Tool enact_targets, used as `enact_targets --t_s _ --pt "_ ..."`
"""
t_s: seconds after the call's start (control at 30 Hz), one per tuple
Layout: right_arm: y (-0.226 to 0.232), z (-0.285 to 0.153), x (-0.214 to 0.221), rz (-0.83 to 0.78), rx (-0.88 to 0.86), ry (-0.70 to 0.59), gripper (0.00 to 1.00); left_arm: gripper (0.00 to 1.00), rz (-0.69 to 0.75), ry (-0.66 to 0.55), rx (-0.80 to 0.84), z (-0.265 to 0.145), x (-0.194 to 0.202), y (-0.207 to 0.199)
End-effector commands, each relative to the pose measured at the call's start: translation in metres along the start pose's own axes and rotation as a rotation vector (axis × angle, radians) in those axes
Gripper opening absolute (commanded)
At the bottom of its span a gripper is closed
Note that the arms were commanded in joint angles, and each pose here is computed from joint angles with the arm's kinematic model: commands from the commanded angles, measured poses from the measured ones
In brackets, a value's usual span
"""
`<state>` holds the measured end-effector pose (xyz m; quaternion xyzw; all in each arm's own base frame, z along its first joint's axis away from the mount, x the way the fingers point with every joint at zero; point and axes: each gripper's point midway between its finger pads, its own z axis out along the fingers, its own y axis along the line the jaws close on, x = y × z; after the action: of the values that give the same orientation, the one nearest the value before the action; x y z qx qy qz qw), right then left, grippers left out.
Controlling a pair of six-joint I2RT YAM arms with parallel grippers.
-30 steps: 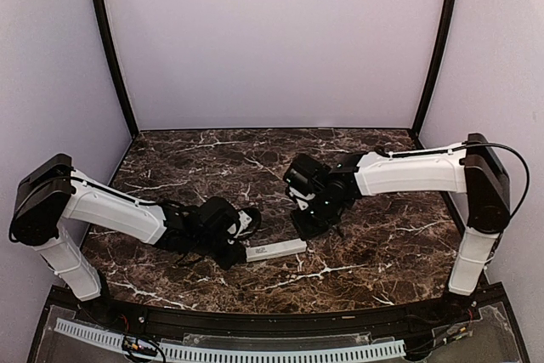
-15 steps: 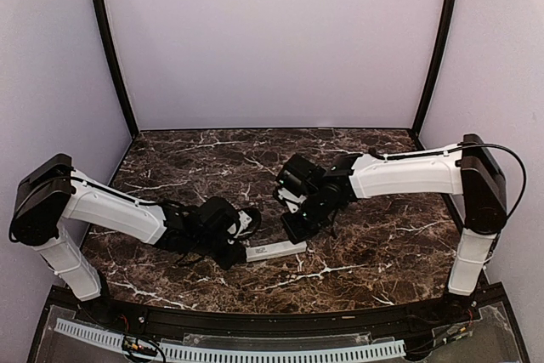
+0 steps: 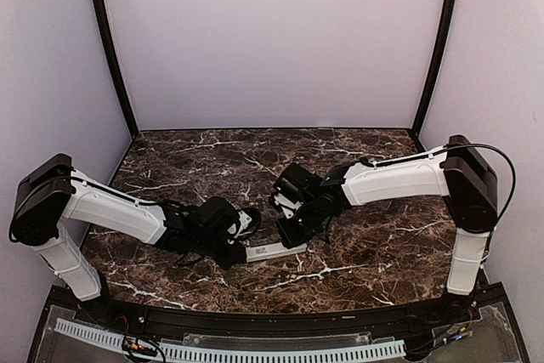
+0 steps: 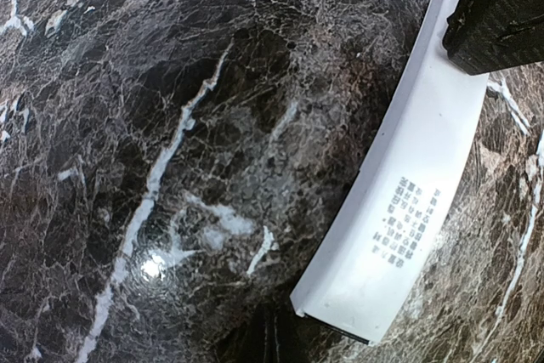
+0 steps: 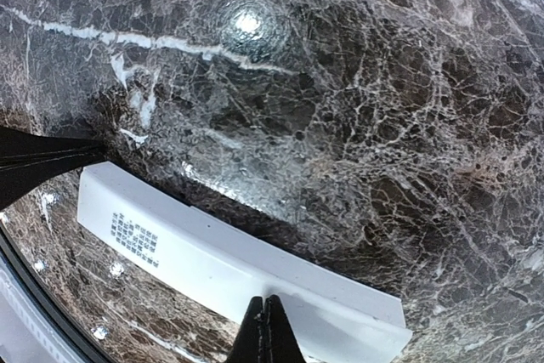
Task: Load the batteries into the remote control
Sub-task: Press the battery cover onto the remote control.
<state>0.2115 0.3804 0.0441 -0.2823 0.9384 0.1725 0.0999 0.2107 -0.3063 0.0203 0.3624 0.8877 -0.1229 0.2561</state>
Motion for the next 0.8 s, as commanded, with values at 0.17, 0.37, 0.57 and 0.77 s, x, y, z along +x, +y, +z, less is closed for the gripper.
enact_targets --t_s 0.17,0.37,0.57,0.77 --pt "-0.003 -0.017 0.007 -0.018 0.034 0.031 0.0 0.0 0.015 -0.012 -0.005 -0.008 -0.002 0.001" --pt "0.002 -0.031 -0.003 -0.033 0.029 0.003 0.0 0.0 0.015 -0.013 -0.005 -0.008 -0.002 0.001" --pt "-0.004 -0.027 0.002 -0.026 0.052 0.018 0.0 0.0 0.017 -0.015 -0.006 -0.007 -0.003 0.001" --pt "-0.014 -0.014 0.01 -0.01 0.062 0.039 0.0 0.0 0.019 -0.014 -0.006 -0.007 -0.003 0.001"
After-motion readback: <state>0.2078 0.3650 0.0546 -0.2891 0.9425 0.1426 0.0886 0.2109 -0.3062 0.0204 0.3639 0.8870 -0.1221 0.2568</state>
